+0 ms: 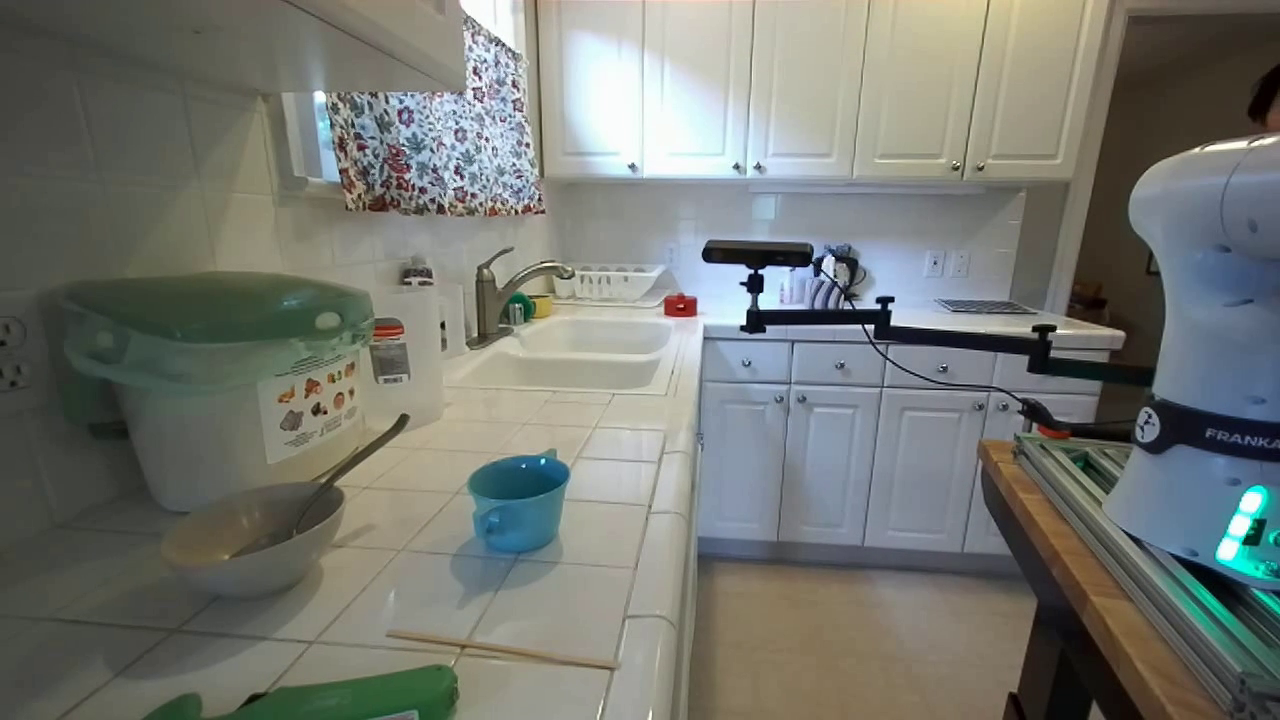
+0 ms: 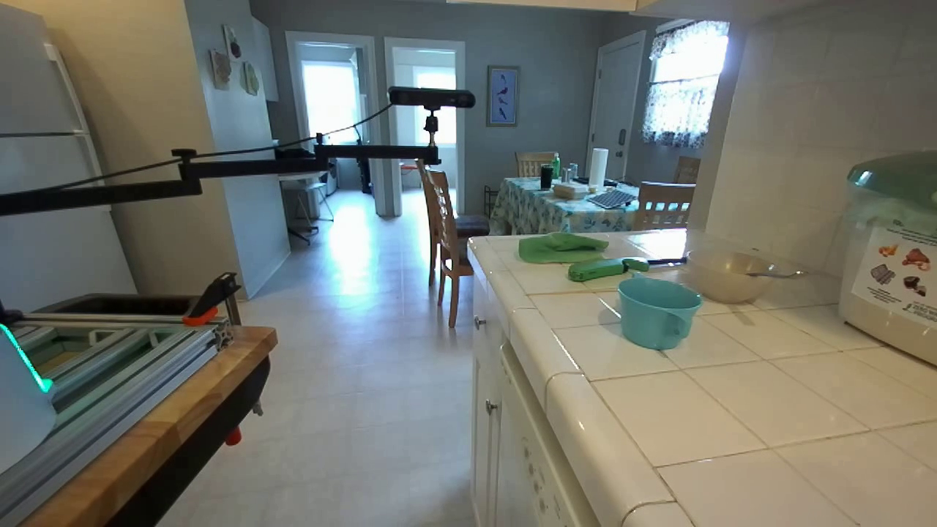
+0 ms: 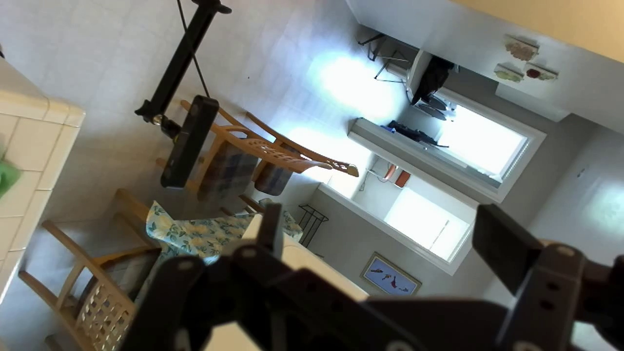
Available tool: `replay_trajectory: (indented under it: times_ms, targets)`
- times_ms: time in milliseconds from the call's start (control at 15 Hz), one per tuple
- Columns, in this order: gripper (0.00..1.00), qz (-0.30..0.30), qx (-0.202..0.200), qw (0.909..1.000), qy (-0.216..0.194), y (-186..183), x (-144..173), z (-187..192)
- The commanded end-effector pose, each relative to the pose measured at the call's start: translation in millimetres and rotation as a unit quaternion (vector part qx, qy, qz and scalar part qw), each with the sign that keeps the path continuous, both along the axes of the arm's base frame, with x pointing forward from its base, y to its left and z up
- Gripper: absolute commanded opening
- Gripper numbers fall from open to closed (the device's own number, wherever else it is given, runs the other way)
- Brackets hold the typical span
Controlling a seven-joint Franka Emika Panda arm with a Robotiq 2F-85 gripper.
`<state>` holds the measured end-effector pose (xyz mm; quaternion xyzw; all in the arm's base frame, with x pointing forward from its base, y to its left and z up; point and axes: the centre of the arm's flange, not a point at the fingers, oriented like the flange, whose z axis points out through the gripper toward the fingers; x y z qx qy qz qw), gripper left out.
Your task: Open the cabinet's left door
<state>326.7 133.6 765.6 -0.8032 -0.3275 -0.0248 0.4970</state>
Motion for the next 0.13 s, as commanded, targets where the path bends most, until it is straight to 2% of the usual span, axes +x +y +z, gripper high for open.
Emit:
replay_trajectory:
  times_ms: [0,67]
  targets:
    - [1.00,0.000,0.000,1.0000,0.000,0.0,0.0,0.0]
    - [1.00,0.000,0.000,1.0000,0.000,0.0,0.0,0.0]
